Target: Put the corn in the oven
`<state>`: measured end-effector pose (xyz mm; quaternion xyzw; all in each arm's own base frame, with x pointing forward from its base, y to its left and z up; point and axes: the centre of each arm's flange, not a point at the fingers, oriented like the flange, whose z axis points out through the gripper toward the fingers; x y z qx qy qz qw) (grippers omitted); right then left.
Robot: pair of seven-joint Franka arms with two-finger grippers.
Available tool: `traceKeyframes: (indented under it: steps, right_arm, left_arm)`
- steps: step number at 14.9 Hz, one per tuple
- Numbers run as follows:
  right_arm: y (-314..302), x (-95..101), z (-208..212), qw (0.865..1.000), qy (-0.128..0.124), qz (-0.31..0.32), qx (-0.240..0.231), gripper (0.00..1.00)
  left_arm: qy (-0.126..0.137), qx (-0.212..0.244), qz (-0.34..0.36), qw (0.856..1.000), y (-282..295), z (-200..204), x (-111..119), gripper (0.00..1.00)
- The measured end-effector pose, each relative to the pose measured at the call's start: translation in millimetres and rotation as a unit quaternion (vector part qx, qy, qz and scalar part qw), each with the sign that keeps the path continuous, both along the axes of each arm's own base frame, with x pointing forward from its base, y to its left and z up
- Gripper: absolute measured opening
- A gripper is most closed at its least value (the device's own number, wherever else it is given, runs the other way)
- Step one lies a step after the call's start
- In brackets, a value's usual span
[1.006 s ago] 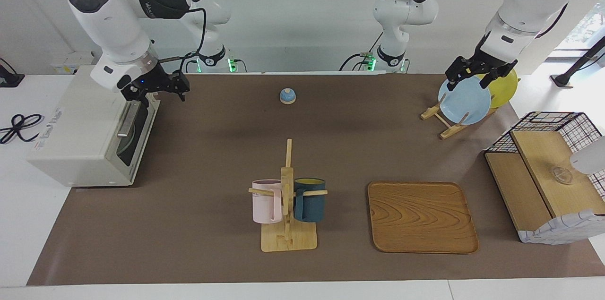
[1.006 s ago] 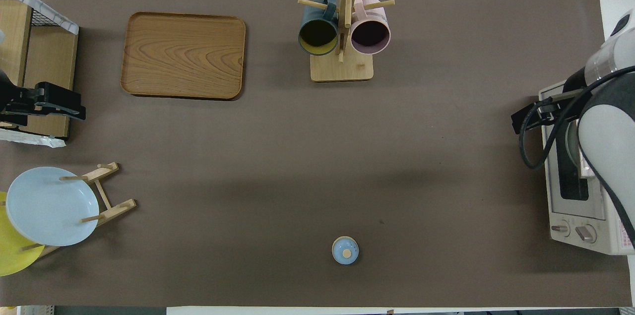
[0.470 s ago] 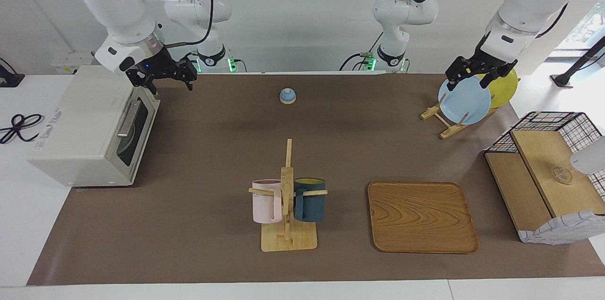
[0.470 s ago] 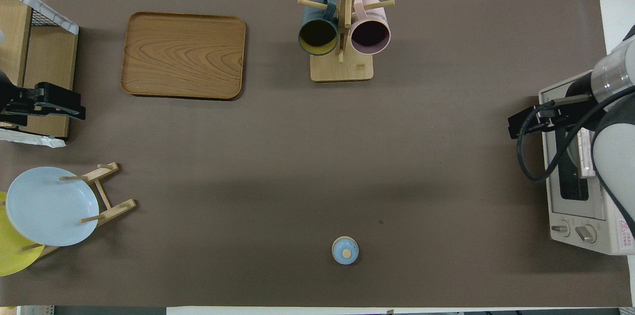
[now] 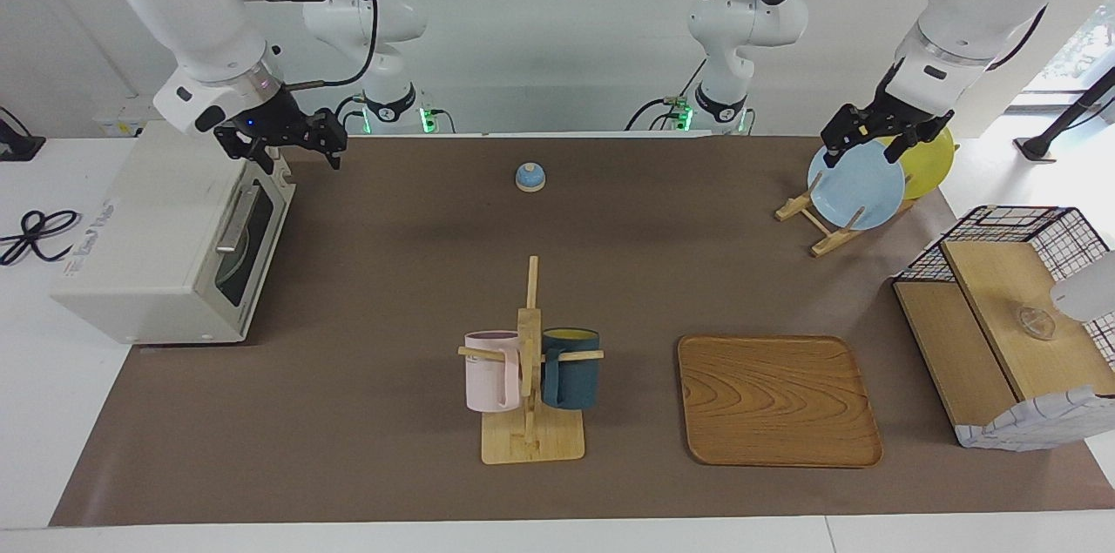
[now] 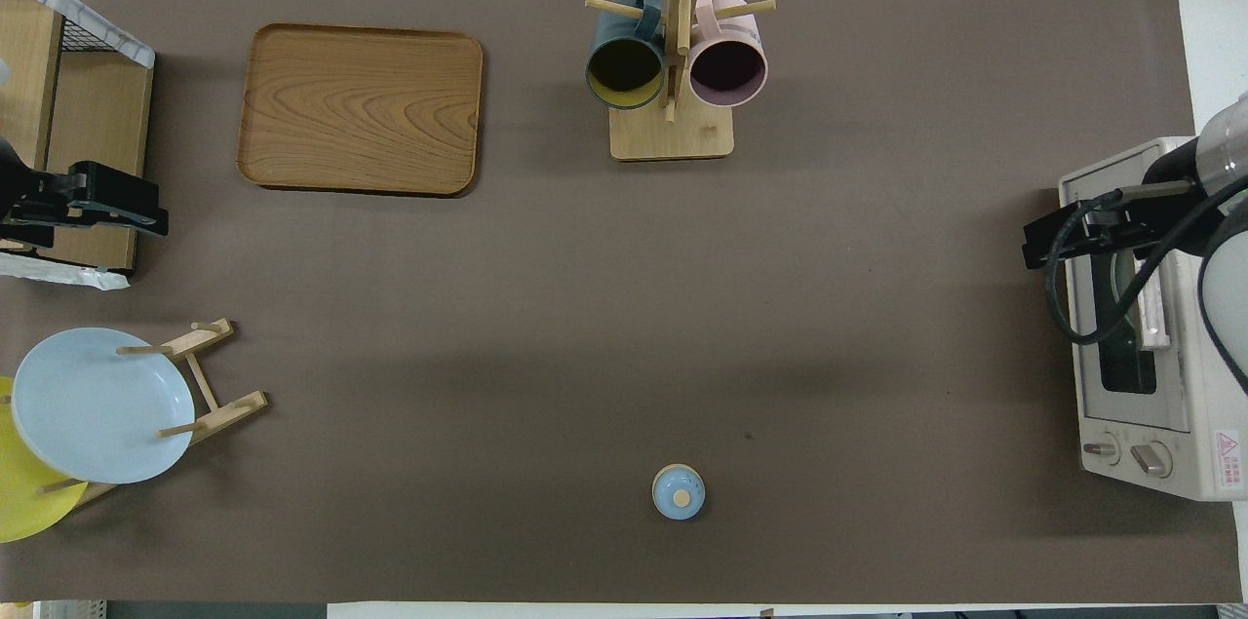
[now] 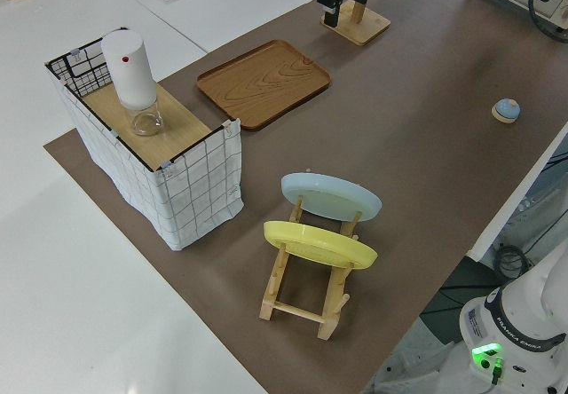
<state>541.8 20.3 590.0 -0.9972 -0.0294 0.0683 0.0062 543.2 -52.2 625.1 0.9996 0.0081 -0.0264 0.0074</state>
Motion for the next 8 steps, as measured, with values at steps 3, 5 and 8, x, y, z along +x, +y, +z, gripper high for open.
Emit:
traceKeyframes:
  steps: [3, 5, 8]
  right_arm:
    - [0.0, -0.1, 0.8, 1.0, -0.001, 0.0, 0.0, 1.0]
    - [0.0, -0.3, 1.3, 1.0, -0.001, 0.0, 0.0, 1.0]
    - [-2.0, -0.4, 1.5, 1.0, -0.002, -0.002, 0.0, 1.0]
  left_arm:
    - [0.0, 0.0, 0.0, 1.0, 0.0, 0.0, 0.0, 1.0]
    - [0.0, 0.0, 0.0, 1.0, 0.0, 0.0, 0.0, 1.0]
    - [0.0, 0.0, 0.0, 1.0, 0.0, 0.0, 0.0, 1.0]
